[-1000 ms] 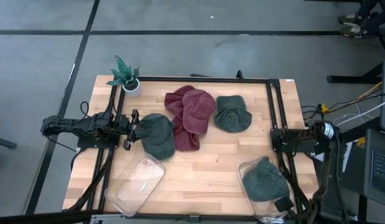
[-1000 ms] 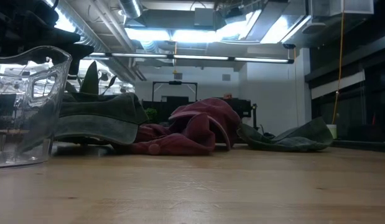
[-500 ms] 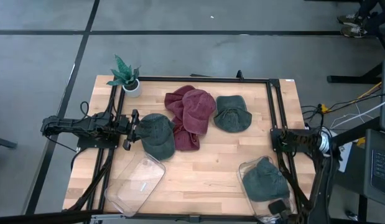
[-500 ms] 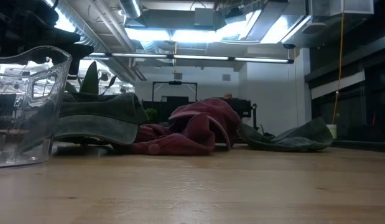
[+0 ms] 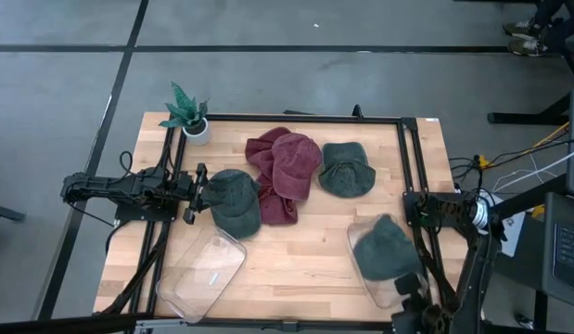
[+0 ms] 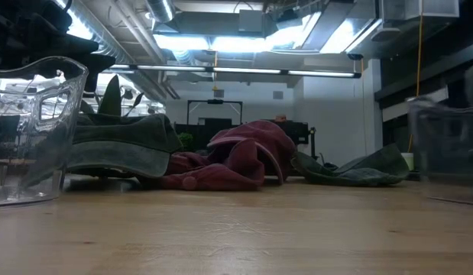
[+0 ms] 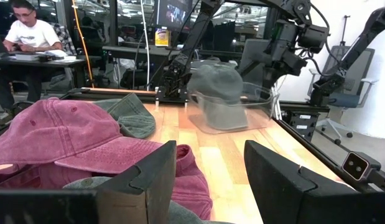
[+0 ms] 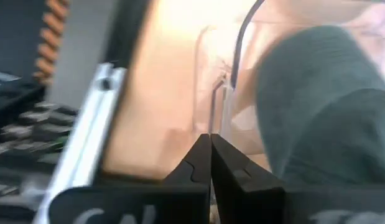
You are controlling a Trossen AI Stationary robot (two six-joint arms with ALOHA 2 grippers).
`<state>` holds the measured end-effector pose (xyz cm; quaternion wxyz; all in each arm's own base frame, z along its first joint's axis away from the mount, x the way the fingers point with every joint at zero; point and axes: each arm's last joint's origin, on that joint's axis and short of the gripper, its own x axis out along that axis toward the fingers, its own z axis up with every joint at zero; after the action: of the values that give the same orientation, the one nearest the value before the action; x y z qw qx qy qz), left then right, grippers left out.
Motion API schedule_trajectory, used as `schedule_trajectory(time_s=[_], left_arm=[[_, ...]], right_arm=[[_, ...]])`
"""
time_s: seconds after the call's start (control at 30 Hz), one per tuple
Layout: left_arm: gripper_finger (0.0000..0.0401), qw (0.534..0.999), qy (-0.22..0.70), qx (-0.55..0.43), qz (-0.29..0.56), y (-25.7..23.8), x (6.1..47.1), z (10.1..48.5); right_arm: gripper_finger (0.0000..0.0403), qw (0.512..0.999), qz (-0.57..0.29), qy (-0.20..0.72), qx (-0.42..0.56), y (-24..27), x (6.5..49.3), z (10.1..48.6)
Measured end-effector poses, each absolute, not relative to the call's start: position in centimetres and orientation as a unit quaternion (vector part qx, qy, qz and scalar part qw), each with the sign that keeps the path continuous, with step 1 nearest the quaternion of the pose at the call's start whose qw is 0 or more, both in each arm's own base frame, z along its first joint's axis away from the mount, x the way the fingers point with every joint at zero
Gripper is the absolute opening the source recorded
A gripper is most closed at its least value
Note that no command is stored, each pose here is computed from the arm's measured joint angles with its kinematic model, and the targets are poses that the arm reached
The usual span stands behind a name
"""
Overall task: Pick & Place hat
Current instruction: Adjust the right transparent bin, then put the right green cap into the right transparent bin
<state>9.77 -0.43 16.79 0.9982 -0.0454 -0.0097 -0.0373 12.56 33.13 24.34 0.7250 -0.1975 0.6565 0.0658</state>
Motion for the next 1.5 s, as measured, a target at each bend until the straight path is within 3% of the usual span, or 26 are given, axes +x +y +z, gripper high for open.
schedule_trajectory(time_s=[0.4, 0.8, 1.07, 1.3, 1.5], left_arm=[[0.0185, 0.998, -0.010, -0.045, -0.037, -0.4, 9.8, 16.8], [0.0185, 0.998, -0.010, -0.045, -0.037, -0.4, 9.8, 16.8], [0.0185, 0.998, -0.010, -0.045, -0.037, -0.4, 9.8, 16.8], [0.0185, 0.998, -0.010, -0.045, -0.037, -0.4, 9.8, 16.8], [0.0185, 0.998, -0.010, -0.045, -0.037, -0.4, 9.8, 16.8]], right_arm=[[0.0003, 0.756, -0.039, 0.609, -0.237, 29.2, 14.9, 25.6], [0.0012, 0.804, -0.100, 0.585, -0.023, 23.7, 17.7, 29.6], [0.0011, 0.835, -0.113, 0.532, 0.085, 21.3, 21.9, 30.7], [0.0046, 0.859, -0.063, 0.501, 0.083, 17.5, 26.2, 31.9], [0.0100, 0.880, -0.040, 0.468, 0.074, 13.0, 28.6, 33.4]])
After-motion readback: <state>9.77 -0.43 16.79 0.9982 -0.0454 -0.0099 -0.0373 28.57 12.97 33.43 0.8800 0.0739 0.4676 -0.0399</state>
